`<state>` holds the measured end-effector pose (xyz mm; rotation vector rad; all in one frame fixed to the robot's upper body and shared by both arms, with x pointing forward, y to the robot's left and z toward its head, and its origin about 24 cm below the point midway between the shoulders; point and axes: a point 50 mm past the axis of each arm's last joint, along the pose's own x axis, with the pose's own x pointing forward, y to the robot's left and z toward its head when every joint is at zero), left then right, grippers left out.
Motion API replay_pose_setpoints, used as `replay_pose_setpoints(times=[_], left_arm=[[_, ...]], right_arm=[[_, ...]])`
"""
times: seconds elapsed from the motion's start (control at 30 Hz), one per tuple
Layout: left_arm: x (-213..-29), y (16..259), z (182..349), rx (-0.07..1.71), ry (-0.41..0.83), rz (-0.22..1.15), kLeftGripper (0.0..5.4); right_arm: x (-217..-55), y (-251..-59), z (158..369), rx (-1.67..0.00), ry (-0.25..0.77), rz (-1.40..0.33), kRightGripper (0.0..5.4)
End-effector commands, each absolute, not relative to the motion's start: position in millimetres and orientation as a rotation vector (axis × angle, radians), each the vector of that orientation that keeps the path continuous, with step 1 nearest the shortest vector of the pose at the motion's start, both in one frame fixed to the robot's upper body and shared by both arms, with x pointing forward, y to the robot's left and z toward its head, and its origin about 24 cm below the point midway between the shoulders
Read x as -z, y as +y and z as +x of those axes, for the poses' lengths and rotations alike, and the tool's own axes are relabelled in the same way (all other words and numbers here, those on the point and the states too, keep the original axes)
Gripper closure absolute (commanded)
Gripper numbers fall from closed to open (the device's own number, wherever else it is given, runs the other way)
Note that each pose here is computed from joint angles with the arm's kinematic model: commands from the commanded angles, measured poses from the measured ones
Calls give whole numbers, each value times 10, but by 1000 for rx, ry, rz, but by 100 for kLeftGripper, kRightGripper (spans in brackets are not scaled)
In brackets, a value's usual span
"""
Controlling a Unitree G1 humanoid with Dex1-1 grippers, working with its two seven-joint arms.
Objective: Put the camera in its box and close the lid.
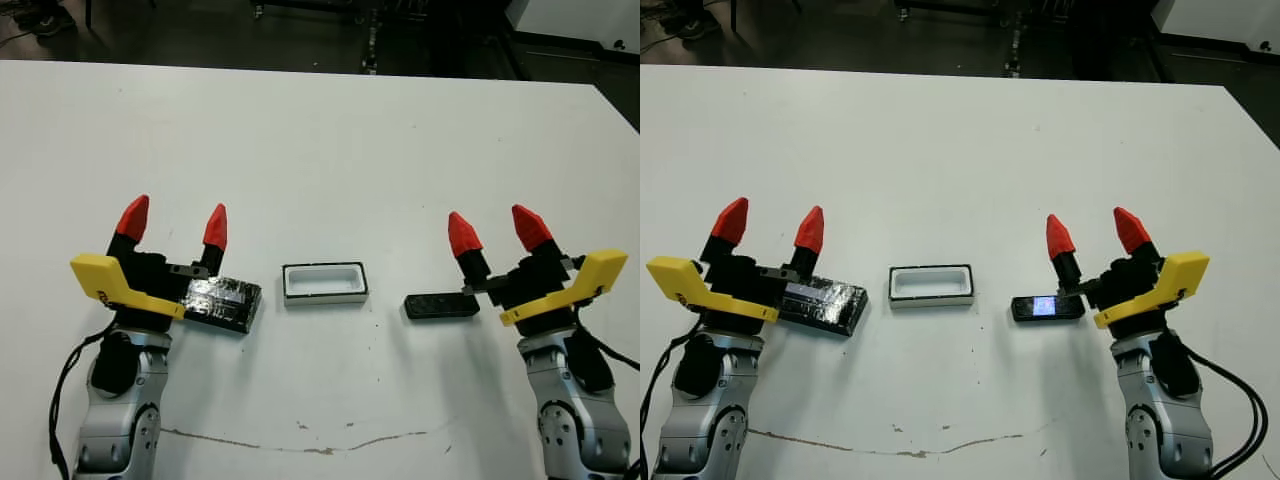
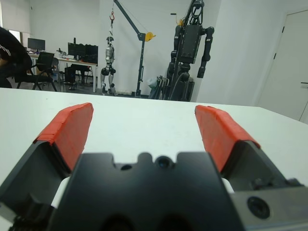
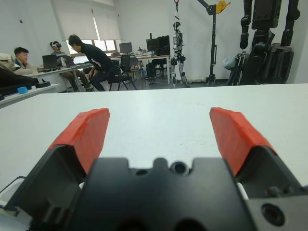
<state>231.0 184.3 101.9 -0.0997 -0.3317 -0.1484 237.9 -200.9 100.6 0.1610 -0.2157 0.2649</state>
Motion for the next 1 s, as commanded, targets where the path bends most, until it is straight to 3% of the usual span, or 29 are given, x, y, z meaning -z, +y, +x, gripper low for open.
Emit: replay_pose_setpoints(times=[0.03, 0.33, 0.5, 0.63, 0.8, 1.0], left_arm=[[-982, 1855, 2297, 153, -305, -94, 2], [-977, 1842, 2299, 155, -302, -95, 2], [-984, 1829, 2299, 155, -301, -99, 2], [-1000, 1840, 2298, 156, -306, -95, 2], [-1005, 1836, 2300, 152, -304, -97, 2], [-1014, 1837, 2303, 147, -310, -90, 2]], right_arm=[[-995, -2028, 2374, -259, -202, 148, 0], [-988, -2039, 2367, -269, -195, 141, 0], [-1083, -2116, 2393, -319, -206, 59, 0], [-1343, -2258, 2491, -416, -236, -109, 0], [-1858, -2524, 2712, -615, -217, -368, 0], [-2242, -2524, 2869, -815, -67, -639, 0]])
